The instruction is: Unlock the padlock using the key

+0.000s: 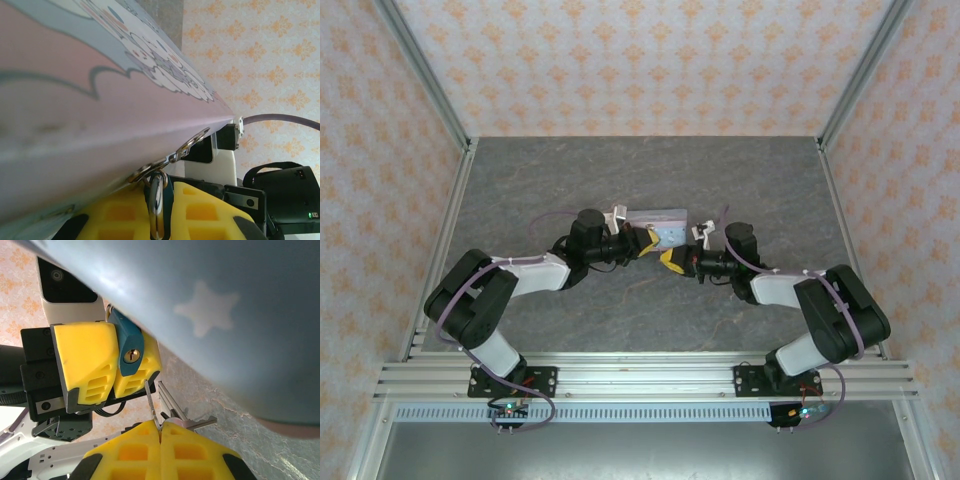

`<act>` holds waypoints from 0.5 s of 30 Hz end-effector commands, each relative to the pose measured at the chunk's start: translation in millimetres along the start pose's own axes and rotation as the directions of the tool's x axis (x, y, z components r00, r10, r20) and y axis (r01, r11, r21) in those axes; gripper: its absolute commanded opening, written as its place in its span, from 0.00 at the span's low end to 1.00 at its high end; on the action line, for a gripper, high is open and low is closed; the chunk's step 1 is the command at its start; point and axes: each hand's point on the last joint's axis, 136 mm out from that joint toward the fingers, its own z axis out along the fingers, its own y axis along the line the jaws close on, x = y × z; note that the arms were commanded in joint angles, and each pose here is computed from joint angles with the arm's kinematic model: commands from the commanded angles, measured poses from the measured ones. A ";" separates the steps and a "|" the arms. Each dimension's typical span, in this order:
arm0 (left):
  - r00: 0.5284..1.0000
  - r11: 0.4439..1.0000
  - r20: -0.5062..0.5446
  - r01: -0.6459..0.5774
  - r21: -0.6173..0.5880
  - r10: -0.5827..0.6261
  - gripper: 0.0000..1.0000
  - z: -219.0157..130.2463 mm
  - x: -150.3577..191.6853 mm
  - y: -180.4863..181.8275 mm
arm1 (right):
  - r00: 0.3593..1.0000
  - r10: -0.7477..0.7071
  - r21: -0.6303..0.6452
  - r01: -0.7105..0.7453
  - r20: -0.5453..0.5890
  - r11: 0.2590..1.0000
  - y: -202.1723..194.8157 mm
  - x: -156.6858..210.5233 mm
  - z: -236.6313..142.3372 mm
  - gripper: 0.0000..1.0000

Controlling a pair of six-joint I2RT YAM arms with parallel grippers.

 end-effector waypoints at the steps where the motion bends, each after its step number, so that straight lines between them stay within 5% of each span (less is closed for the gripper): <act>1: 0.997 0.994 -0.001 -0.075 0.075 0.075 0.00 1.0 -6.8 -25.4 | 0.998 -0.068 -0.044 0.069 0.003 0.997 16.5 -7.2 1.2 0.00; 15: 0.997 0.996 -0.008 -0.075 0.057 0.076 0.00 2.2 -5.3 -17.0 | 0.998 -0.069 -0.039 0.069 0.003 0.997 17.7 -7.5 1.3 0.00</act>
